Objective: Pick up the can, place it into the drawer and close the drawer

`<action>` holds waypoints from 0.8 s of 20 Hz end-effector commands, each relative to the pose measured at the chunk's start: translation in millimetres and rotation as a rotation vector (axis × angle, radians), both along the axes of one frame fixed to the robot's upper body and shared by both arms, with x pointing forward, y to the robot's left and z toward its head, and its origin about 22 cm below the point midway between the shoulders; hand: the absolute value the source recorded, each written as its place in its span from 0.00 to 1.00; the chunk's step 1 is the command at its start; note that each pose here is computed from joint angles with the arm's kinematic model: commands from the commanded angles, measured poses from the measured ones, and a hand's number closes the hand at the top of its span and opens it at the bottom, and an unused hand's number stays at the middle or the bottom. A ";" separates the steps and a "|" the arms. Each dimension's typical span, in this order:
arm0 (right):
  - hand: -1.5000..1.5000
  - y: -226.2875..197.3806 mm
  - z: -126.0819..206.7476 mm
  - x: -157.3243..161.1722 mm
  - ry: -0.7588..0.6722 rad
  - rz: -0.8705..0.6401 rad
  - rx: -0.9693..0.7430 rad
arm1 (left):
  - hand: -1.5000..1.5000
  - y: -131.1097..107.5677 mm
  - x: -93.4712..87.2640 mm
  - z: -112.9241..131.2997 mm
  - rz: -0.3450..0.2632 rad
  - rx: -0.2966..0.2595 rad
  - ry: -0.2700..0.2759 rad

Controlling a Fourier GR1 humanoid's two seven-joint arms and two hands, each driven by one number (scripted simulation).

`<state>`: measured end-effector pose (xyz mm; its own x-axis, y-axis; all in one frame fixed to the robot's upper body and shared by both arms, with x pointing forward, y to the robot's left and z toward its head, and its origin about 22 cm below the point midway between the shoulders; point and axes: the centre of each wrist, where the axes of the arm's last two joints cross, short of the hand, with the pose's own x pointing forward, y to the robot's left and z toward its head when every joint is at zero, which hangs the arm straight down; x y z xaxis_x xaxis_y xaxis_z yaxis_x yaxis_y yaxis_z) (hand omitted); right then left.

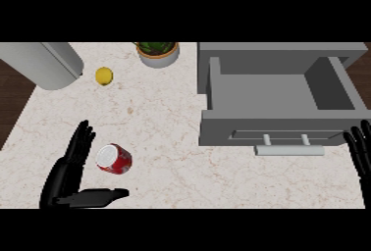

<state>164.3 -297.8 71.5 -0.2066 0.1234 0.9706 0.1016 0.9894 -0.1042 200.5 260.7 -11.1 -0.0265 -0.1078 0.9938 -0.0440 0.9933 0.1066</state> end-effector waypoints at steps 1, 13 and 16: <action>0.00 2.5 -7.3 14.4 -0.009 -0.015 -0.002 | 0.00 3.0 -4.4 -26.6 -0.010 -0.004 0.017; 0.00 -0.6 -10.5 10.8 -0.017 -0.008 0.007 | 0.00 39.5 3.9 -51.4 0.021 0.013 0.028; 0.00 5.6 2.6 4.7 -0.030 -0.029 0.002 | 0.00 28.8 -20.6 -79.3 0.001 0.022 0.035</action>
<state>166.2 -293.6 73.4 -0.2217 0.1312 0.9663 0.1162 0.9874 -0.1074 192.5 293.4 -65.1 0.0098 -0.1195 0.9928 -0.0447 0.9918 0.1198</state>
